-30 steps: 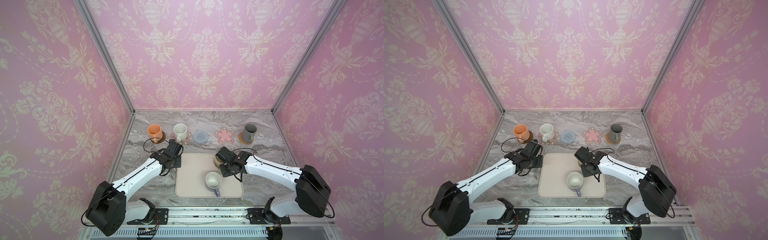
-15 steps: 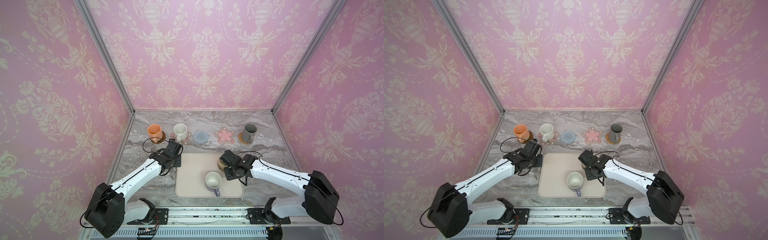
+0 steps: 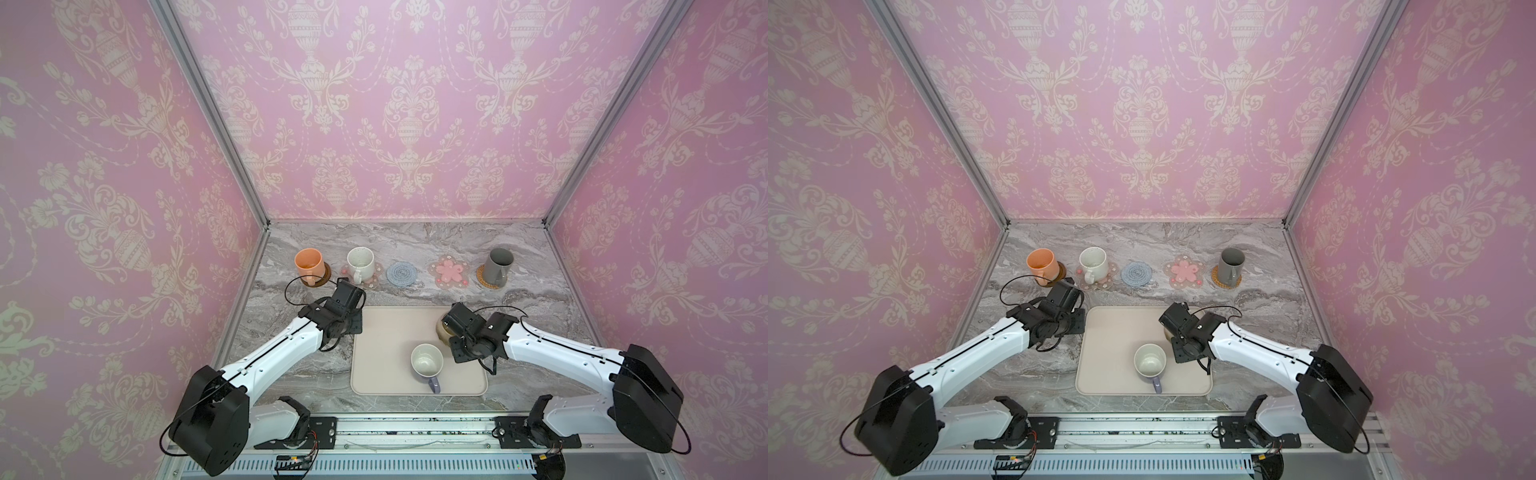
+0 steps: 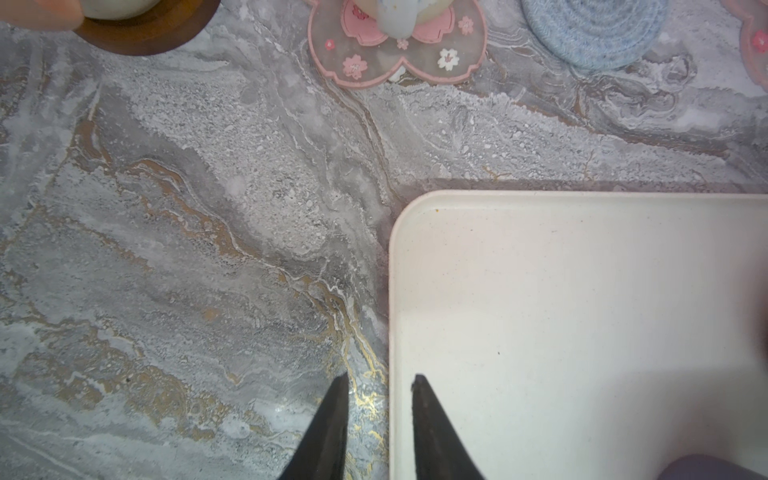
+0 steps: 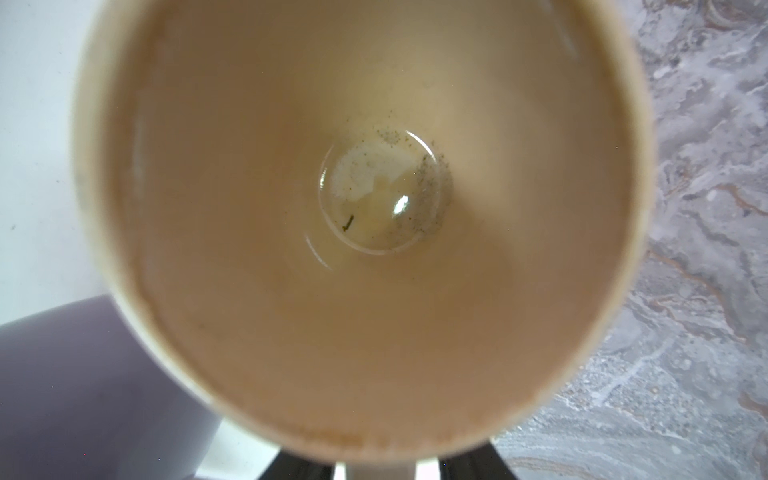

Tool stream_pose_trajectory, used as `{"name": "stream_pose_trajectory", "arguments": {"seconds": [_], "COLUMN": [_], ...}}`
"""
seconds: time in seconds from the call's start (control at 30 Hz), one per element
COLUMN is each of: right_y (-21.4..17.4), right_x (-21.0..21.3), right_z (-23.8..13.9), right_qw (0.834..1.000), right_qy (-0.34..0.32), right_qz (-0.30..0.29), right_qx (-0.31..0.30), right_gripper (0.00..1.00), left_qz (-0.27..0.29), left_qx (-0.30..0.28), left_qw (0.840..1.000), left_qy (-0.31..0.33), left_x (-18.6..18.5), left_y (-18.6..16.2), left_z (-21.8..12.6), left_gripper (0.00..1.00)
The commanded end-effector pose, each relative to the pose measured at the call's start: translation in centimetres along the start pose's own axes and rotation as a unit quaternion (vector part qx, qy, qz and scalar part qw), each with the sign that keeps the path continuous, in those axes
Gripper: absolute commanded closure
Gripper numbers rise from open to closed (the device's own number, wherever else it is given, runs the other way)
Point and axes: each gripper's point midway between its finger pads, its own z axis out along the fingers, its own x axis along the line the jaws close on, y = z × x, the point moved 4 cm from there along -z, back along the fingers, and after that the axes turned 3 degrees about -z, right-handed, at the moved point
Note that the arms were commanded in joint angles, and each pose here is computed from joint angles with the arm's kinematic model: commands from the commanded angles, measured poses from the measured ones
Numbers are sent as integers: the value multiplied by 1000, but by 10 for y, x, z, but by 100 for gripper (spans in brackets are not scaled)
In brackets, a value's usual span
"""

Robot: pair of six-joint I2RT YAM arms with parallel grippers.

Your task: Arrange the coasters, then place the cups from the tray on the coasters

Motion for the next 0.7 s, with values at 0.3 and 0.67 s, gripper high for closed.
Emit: {"name": "stream_pose_trajectory", "arguments": {"seconds": [0.3, 0.67], "right_y": [13, 21], "right_x": [4, 1], "right_z": [7, -2], "right_qw": [1000, 998], "right_qy": [-6, -10], "right_qz": [12, 46], "right_qx": [-12, -41], "right_gripper": [68, 64], "left_qz": [-7, -5], "left_qx": [4, 9], "left_qw": [1000, 1000], "left_qy": [0, 2], "left_x": [3, 4], "left_y": [-6, -9], "left_z": [-2, 0], "left_gripper": [70, 70]}}
